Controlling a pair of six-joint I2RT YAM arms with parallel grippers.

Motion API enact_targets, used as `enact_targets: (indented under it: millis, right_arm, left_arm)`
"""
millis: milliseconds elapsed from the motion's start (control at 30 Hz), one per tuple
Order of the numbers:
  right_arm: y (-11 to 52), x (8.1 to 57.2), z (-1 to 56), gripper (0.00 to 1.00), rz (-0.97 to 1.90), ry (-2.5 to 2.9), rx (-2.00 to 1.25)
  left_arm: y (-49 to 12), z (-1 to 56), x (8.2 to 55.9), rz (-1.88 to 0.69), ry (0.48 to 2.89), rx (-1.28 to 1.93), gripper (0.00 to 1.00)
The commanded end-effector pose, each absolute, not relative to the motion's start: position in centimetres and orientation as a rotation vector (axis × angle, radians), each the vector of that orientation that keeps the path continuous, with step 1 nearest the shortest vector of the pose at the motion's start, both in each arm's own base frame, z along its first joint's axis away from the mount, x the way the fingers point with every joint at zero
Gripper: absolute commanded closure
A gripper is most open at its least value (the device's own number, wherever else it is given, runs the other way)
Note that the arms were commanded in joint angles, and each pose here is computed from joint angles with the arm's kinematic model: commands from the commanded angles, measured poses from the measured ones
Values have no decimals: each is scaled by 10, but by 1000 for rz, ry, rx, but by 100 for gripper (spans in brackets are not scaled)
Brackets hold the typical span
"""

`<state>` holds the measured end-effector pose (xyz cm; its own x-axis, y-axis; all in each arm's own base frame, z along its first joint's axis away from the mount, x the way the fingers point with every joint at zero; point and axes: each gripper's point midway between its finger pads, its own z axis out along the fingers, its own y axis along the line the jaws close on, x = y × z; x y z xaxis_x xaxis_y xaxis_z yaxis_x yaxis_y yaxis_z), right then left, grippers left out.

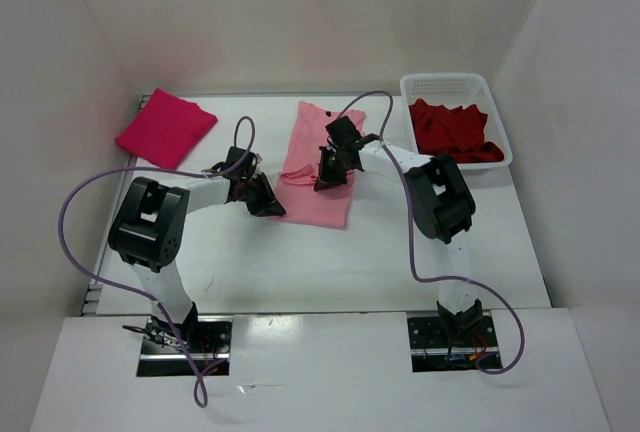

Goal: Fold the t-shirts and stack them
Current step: Fold the folded rectangular tshirt in 1/3 of the way, then grab one side of the 2/3 rectangular tshirt with both arms

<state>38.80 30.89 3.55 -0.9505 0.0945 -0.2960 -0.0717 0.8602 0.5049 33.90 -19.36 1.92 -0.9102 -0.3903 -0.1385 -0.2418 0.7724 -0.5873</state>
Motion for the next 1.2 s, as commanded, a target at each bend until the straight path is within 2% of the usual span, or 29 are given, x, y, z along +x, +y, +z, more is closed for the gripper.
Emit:
enact_targets:
  millis: [0, 100, 167, 300, 367, 400, 433, 467, 533, 600, 633, 667, 733, 833, 1000, 1167]
  right_arm:
    - [308, 435, 48, 100, 701, 2622, 49]
    - [297, 470, 53, 100, 700, 2574, 135]
    - [296, 484, 66, 100, 743, 2542, 177]
    - [293, 485, 103, 100, 783, 2488, 169]
    - [285, 459, 101, 99, 799, 2522, 164]
    - [282, 452, 138, 98, 840, 2435, 156]
    - [280, 439, 144, 96, 872, 2425, 157]
    - [272, 408, 119, 95, 888, 2497, 170]
    - [265, 385, 139, 93, 938, 2446, 181]
    - [255, 347, 110, 90, 928, 2521, 197]
    - [255, 333, 116, 88, 952, 2518, 191]
    - [247, 316, 98, 81, 931, 2568, 208]
    - [240, 307, 92, 76, 917, 2566, 229]
    - [229, 284, 69, 76, 889, 2631, 264]
    - [227, 279, 45, 57, 857, 2694, 287]
    - [237, 272, 37, 54, 899, 2716, 238]
  left_arm:
    - [-192, 10, 314, -815, 2756, -469, 81]
    - [-196, 17, 290, -830, 2786, -469, 81]
    - [-205, 41, 282, -892, 2753, -427, 77]
    - [-213, 88, 280, -957, 2687, -363, 63]
    - [-202, 105, 286, -943, 2635, -377, 55]
    - [-198, 116, 289, -952, 2596, -379, 54]
    - [-193, 114, 287, -946, 2594, -399, 52]
    - [-181, 108, 291, -914, 2590, -449, 51]
    - [-171, 95, 293, -903, 2601, -485, 51]
    - [-162, 72, 291, -883, 2655, -522, 51]
    - [-159, 68, 294, -878, 2654, -540, 51]
    - [-159, 59, 295, -869, 2674, -537, 51]
    - [-159, 51, 297, -862, 2686, -531, 51]
    - [-163, 39, 302, -878, 2723, -529, 51]
    - [-163, 25, 305, -867, 2749, -530, 51]
    - [-163, 14, 306, -861, 2768, -541, 51]
